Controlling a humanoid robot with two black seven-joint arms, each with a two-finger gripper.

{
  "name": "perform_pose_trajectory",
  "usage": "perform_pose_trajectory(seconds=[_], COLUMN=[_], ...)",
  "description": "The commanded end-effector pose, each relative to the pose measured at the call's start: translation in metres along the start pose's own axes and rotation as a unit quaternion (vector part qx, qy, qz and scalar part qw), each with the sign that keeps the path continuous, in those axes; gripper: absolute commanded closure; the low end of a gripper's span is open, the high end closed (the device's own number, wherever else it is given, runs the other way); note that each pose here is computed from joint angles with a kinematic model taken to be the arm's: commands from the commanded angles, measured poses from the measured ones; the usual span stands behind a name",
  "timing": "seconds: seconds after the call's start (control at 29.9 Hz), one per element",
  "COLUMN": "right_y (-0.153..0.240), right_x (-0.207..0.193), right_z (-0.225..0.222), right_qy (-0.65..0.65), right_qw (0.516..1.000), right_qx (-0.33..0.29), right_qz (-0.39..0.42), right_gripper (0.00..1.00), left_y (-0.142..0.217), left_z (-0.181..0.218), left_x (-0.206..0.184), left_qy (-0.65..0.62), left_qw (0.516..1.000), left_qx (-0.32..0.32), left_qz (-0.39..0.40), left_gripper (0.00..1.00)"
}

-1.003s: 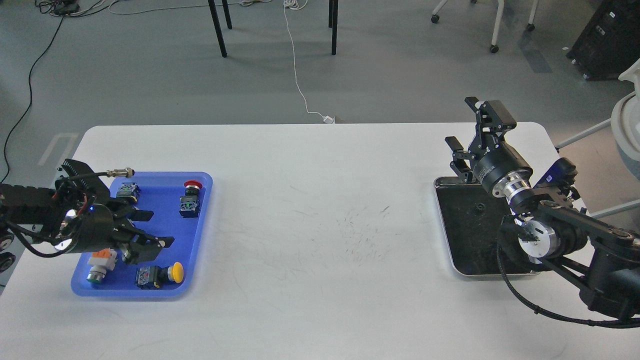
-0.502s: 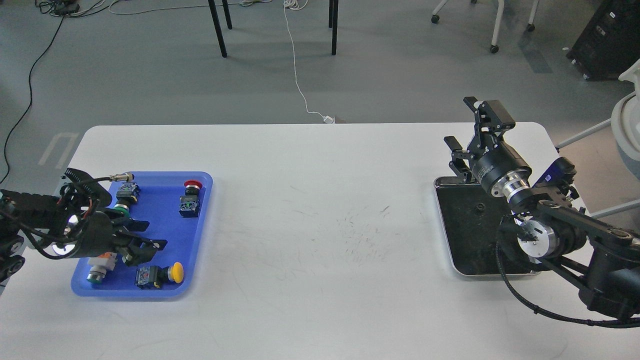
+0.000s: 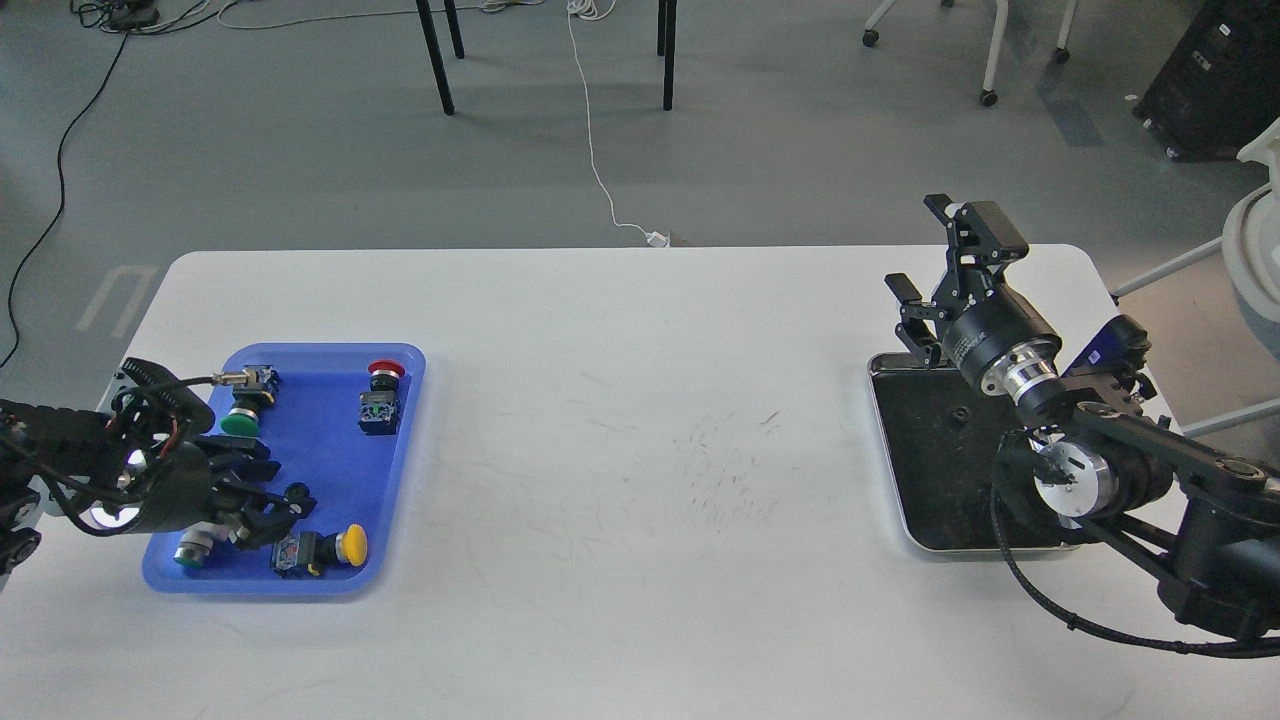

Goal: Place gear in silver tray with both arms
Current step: 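Grasp another black gear in the blue tray with the left gripper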

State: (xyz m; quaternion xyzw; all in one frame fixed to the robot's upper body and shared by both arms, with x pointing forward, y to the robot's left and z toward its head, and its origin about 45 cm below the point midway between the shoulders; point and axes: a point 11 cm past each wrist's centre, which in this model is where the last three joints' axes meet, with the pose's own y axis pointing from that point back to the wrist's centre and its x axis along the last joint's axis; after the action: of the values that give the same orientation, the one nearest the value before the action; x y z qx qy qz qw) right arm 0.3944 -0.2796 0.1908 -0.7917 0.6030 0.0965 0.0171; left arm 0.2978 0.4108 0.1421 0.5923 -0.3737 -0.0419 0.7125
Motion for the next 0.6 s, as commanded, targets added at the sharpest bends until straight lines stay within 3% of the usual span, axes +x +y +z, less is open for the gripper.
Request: perform_pose_trajectory(seconds=[0.0, 0.2, 0.43, 0.57], right_y=[0.0001, 0.0007, 0.0009, 0.0009], right_x=[-0.0002, 0.0007, 0.0002, 0.0002], right_z=[-0.0002, -0.0012, -0.0016, -0.0016], right_qy=[0.000, 0.002, 0.002, 0.002], right_qw=[1.000, 1.000, 1.000, 1.000], right_qx=[0.000, 0.001, 0.001, 0.001], right_qz=[0.000, -0.001, -0.002, -0.002], right_gripper=[0.02, 0.02, 0.02, 0.02], left_y=[-0.0019, -0.0057, -0.0060, -0.0049], left_z=[-0.0023, -0.0028, -0.0028, -0.0040], left_x=[-0.0019, -0.0049, -0.0065, -0.0063], left_qy=[0.002, 0.007, 0.008, 0.008], left_qw=[1.000, 1.000, 1.000, 1.000], left_qx=[0.003, 0.003, 0.003, 0.005], left_qz=[0.002, -0.001, -0.002, -0.002], left_gripper=[0.38, 0.39, 0.78, 0.85])
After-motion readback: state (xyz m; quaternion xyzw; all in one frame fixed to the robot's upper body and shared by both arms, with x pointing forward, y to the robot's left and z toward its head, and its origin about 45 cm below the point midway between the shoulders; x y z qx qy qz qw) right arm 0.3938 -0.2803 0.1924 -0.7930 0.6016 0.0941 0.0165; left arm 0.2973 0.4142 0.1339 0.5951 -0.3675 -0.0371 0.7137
